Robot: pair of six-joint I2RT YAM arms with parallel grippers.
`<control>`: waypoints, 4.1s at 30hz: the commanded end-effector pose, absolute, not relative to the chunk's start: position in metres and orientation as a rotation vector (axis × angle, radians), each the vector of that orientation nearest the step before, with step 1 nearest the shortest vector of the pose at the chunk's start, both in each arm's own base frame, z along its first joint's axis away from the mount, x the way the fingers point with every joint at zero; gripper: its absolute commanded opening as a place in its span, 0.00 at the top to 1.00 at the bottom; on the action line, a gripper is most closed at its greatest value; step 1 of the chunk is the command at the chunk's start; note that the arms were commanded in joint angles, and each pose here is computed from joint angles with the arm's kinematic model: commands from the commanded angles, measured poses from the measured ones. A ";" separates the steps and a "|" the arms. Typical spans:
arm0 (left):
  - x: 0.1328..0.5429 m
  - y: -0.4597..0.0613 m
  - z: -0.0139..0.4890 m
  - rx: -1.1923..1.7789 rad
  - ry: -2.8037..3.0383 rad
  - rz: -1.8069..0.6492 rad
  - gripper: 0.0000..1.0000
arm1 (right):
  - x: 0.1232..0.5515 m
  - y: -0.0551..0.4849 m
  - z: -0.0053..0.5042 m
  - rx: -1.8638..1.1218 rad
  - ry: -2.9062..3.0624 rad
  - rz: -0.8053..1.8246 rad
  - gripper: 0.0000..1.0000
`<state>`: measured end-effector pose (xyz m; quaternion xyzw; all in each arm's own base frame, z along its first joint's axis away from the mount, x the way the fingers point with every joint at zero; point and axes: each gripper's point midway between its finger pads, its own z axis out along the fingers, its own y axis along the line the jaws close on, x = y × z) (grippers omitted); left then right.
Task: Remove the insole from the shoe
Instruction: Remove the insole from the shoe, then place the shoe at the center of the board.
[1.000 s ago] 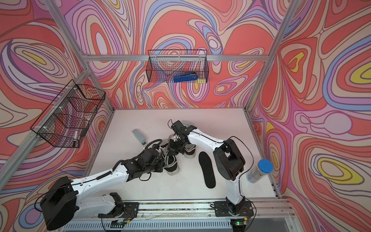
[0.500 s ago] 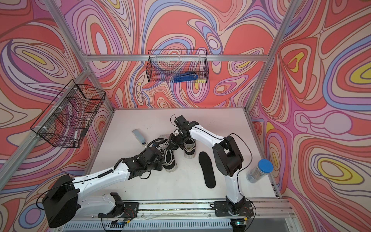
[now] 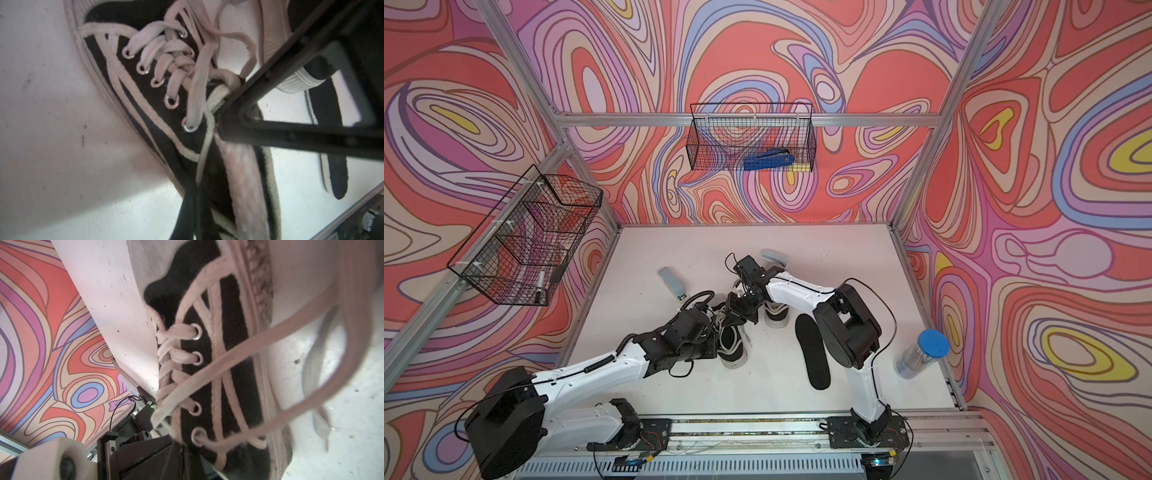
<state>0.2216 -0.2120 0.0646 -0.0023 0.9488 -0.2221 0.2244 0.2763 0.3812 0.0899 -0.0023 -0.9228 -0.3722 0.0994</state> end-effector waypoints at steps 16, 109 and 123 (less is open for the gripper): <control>0.211 -0.222 0.059 -0.152 2.606 -0.872 1.00 | 0.282 0.320 0.167 0.547 -3.468 -1.052 0.63; 0.255 -0.164 0.088 -0.730 2.480 -0.575 1.00 | 0.172 0.310 0.272 1.519 -3.269 -0.963 1.00; 0.331 -0.230 0.100 -0.714 2.432 -0.728 1.00 | 0.196 0.220 0.270 1.541 -3.532 -0.203 1.00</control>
